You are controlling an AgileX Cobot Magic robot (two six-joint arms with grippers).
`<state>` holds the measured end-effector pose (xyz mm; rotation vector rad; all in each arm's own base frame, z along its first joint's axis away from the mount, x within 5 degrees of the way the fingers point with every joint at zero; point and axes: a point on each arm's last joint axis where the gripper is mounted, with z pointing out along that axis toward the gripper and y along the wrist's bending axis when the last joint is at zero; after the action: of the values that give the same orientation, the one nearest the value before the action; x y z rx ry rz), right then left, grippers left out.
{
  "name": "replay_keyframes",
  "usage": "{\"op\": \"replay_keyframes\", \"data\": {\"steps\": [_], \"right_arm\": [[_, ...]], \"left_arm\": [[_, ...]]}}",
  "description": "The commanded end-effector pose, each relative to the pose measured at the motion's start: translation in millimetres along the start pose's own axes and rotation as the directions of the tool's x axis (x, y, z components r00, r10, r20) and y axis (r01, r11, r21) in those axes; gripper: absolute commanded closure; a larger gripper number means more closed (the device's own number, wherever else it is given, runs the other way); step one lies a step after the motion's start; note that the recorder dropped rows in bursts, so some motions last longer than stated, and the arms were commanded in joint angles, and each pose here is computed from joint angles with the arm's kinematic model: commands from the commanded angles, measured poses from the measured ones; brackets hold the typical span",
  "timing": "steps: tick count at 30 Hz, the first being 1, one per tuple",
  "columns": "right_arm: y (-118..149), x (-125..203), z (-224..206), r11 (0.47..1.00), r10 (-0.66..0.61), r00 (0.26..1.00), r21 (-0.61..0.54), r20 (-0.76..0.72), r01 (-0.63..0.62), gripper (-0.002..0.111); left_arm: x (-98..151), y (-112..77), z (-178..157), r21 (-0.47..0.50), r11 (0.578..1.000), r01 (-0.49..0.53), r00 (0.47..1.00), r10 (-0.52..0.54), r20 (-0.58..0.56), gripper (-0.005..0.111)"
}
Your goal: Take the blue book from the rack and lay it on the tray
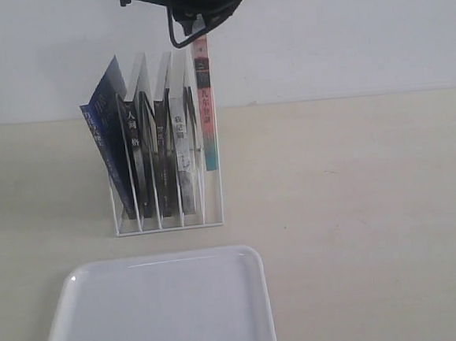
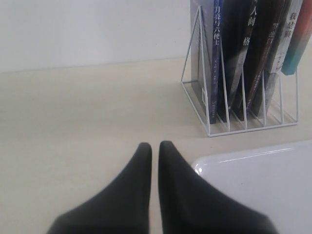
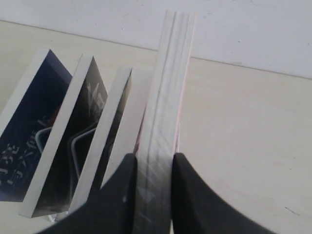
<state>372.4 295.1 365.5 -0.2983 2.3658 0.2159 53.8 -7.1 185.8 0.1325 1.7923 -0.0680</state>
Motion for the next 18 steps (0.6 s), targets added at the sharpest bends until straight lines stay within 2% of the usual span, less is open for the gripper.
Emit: {"op": "replay_keyframes", "data": {"steps": [1, 11, 18], "right_arm": [[-2, -8, -12, 1.0, -0.006, 0.999, -0.003, 0.054, 0.006, 0.106], [5, 6, 20, 1.0, 0.008, 1.0, -0.004, -0.025, -0.008, 0.106], [5, 11, 28, 1.0, 0.015, 0.998, 0.016, -0.066, -0.013, 0.105]], "left_arm": [[1, 0.2, 0, -0.003, 1.0, 0.007, 1.0, -0.007, -0.001, 0.102], [1, 0.2, 0, -0.003, 1.0, 0.007, 1.0, -0.007, -0.001, 0.102], [1, 0.2, 0, -0.003, 1.0, 0.007, 1.0, -0.007, -0.001, 0.102]]}}
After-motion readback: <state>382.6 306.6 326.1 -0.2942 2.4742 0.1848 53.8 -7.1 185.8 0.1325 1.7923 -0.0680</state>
